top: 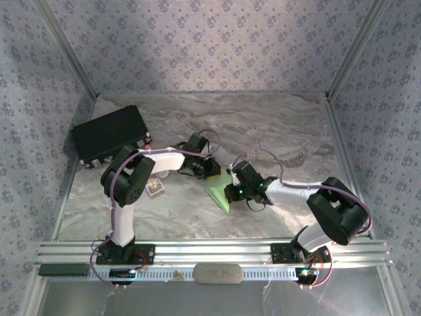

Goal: Fold a paper plane with a square sheet of paper (pick it up from the middle)
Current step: Third fold the triangle at the center of the table.

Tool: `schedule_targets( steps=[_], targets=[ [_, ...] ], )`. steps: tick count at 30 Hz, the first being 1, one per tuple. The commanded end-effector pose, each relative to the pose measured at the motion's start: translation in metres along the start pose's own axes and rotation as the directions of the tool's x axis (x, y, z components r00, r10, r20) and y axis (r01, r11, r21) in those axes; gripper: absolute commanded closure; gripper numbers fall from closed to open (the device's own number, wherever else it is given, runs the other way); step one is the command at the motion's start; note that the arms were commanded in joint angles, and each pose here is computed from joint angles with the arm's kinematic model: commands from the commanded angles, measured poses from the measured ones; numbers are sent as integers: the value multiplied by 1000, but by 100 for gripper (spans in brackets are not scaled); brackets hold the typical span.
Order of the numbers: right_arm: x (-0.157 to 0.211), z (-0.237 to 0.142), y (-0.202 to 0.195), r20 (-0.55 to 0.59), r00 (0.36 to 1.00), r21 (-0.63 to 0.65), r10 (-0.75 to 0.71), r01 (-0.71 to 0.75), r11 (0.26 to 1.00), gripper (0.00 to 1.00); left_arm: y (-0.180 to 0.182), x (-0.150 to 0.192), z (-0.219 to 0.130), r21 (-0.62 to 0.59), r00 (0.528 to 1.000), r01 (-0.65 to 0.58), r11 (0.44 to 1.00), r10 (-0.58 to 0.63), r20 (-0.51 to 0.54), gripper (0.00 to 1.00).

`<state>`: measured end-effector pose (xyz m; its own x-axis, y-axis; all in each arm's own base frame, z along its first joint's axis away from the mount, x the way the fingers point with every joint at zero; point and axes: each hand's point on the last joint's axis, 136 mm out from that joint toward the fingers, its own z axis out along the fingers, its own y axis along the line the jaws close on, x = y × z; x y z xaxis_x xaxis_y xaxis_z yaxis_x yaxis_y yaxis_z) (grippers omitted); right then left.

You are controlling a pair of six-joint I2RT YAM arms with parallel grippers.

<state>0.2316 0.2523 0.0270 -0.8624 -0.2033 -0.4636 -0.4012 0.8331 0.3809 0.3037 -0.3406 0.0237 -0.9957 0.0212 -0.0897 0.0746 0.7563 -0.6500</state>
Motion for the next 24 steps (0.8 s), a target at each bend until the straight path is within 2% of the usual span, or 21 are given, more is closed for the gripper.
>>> schedule_targets(
  steps=[1,24],
  targets=[
    [-5,2,-4,-1,1000,23,-1,1,1000,100,16,16,1,-63,999,26,998,-28,-35,82],
    [-6,-7,7,3,1000,-26,-2,2,1000,100,16,16,1,-66,999,25,997,-27,-33,82]
  ],
)
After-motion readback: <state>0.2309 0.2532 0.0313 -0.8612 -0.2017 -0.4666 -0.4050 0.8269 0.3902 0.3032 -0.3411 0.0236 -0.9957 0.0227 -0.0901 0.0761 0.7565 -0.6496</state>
